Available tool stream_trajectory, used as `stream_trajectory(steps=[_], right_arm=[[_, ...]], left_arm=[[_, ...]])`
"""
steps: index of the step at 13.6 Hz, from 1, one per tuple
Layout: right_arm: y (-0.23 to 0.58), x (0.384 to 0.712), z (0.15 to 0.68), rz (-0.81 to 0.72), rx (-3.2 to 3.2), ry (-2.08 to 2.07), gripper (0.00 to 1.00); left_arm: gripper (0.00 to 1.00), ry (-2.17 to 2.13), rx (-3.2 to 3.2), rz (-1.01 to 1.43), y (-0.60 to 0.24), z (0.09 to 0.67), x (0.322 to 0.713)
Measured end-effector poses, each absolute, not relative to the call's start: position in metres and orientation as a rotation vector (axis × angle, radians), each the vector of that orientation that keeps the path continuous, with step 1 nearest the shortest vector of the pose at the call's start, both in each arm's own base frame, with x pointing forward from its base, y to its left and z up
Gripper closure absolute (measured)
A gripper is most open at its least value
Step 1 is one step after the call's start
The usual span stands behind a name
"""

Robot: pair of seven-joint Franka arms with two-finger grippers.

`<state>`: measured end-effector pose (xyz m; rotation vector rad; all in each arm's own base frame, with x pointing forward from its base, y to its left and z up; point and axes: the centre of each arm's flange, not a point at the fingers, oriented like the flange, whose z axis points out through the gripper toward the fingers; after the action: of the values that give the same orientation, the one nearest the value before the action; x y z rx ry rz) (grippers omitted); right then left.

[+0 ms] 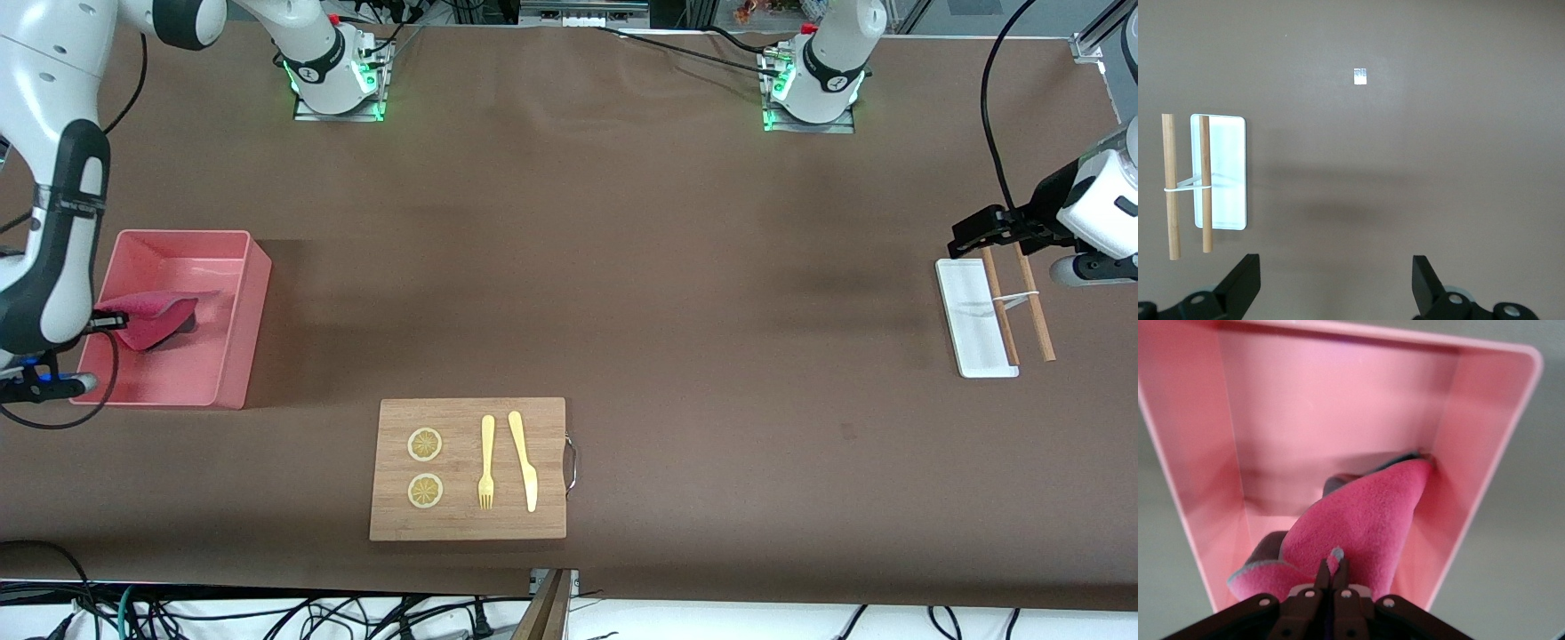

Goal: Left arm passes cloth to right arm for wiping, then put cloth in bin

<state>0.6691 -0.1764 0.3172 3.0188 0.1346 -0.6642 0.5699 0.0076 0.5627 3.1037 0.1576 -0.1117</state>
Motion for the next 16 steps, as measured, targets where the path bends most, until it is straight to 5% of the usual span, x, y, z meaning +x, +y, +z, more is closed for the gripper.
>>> stream_trajectory(steps=[4, 9, 16], right_arm=[[-0.176, 0.672, 0.31, -0.643, 3.049, 0.122, 0.53], [-0.166, 0.679, 0.38, -0.49, 3.078, 0.151, 0.01], [-0.089, 0.672, 0.492, -0.384, 3.111, 0.332, 0.0]], left_arm=[[0.0, 0.14, 3.104, -0.112, 0.003, 0.561, 0.573], [0.0, 0.134, 3.104, -0.099, 0.002, 0.564, 0.578], [0.0, 0.127, 3.103, -0.011, 0.0, 0.591, 0.582]])
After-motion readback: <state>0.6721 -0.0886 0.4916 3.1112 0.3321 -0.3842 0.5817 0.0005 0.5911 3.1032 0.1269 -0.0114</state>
